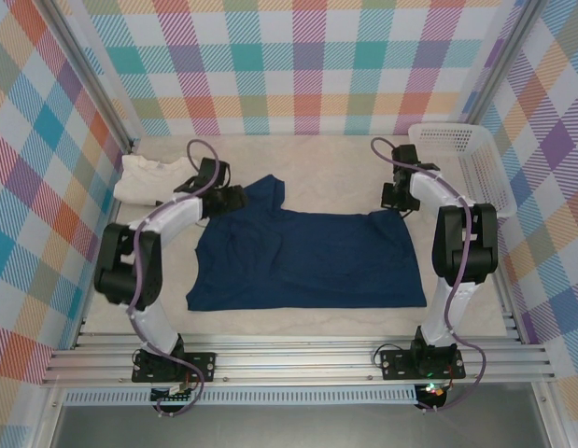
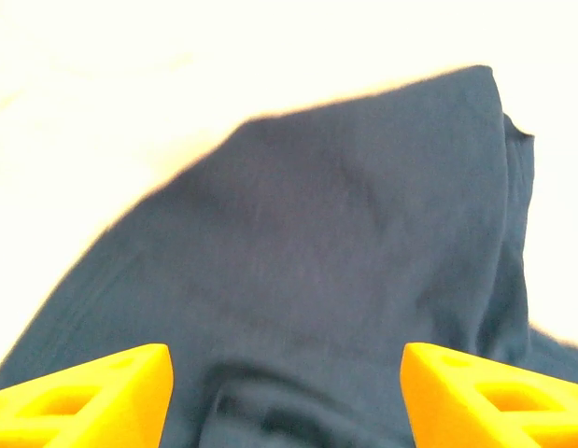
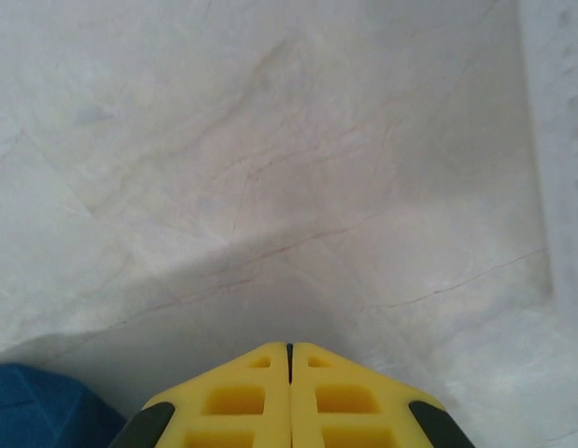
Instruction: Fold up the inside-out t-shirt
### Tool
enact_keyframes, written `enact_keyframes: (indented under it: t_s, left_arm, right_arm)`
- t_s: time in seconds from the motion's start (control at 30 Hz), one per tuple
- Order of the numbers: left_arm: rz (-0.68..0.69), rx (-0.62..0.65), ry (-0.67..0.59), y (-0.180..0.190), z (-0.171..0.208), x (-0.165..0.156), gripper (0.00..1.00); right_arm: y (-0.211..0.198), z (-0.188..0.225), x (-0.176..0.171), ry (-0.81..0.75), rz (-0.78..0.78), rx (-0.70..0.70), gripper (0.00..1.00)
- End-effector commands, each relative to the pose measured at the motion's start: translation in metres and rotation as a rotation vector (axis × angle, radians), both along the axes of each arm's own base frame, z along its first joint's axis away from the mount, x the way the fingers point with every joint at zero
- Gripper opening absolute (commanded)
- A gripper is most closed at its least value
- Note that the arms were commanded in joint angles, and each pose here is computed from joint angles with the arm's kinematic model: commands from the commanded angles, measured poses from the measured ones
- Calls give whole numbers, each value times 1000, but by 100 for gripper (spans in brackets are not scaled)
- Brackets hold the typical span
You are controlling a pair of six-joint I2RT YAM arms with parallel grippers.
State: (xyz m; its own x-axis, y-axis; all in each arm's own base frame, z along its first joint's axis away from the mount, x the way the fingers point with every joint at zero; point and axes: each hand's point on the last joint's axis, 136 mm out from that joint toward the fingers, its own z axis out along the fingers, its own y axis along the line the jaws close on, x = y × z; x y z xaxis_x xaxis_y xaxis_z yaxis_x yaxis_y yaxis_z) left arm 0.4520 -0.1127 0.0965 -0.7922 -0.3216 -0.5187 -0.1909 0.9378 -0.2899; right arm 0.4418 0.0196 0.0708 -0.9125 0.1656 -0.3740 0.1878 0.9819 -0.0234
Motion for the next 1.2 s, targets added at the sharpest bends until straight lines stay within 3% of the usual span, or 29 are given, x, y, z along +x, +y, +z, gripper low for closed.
enact_keyframes:
  t_s: [0.0,0.3,0.57,0.83,0.93,1.07,1.17]
  left_arm:
    - [-85,48,-22,-7,-5,36,69]
    - [-286,75,77,-47,-42,108,70]
    - [-424,0,136,-80,-70,127,61]
    - [-437,-17,122,-87,-79,140,37]
    - [-458,-53,134,-93,-80,135,38]
    - [-462,-80,146,-92,-74,132,48]
    - [-460,-181,144,-94,-61,131,51]
  right_arm:
    - [-9,21,10,-48,12,-59,6]
    - [-3,15,12,-36,31,-35,6]
    - [2,11,10,-30,39,-3,7]
    - [2,14,13,-40,42,-6,6]
    - [-1,19,15,-46,40,-27,6]
    - [2,21,18,-52,45,-12,7]
    - [3,16,17,-40,47,-2,7]
